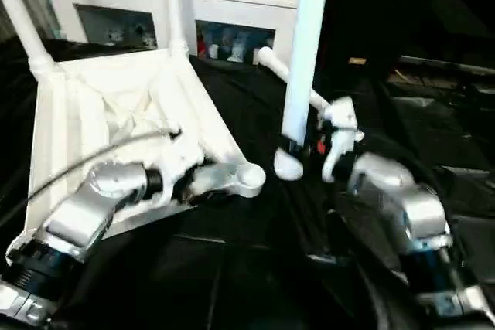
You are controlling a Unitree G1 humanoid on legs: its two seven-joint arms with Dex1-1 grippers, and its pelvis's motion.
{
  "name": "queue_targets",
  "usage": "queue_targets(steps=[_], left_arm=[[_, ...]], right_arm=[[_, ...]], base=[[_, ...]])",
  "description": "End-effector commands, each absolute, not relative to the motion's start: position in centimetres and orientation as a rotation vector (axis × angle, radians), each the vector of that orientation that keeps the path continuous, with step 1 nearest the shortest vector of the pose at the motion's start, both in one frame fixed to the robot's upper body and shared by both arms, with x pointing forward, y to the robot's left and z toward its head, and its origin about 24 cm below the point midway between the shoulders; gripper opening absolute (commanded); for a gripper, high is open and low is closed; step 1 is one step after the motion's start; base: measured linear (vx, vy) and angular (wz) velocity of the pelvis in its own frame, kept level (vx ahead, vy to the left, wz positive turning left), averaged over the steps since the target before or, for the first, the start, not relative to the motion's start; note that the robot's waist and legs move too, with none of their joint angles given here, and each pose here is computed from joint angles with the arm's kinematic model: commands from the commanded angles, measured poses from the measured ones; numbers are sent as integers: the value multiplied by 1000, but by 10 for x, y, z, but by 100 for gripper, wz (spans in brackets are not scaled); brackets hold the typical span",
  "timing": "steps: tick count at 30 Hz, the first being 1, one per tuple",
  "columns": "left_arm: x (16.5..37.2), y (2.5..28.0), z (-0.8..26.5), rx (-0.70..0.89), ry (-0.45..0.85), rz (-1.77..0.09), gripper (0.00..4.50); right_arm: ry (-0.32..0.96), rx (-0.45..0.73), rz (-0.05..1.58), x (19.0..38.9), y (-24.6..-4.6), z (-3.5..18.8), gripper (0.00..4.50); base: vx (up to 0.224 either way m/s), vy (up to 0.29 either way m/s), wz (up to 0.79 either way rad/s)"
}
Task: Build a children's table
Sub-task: Insert table leg to table base
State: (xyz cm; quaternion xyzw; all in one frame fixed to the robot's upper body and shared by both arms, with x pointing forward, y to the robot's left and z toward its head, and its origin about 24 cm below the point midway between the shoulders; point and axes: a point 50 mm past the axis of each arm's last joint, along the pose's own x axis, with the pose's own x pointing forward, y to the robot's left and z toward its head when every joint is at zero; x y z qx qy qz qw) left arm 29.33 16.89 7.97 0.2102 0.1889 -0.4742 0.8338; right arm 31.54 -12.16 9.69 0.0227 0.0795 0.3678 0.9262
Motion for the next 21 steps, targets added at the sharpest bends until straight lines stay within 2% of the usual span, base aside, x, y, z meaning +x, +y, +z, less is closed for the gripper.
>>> queue_targets(steps=[1,5,12,19,21], left_arm=[[291,171,74,441,443,-1010,322],[290,177,67,447,500,-1011,292],[302,184,63,435,545,-941,239],[300,189,63,447,609,-946,191],[299,188,64,431,607,-955,160]], right_arm=[[131,32,760,314,-122,103,187],[137,9,768,313,-121,100,187],[136,8,771,313,-122,100,187],[136,0,773,313,-122,98,187],[135,1,772,313,-121,97,187]], base=[[0,0,0],[0,0,0],[0,0,0],[0,0,0],[0,0,0]])
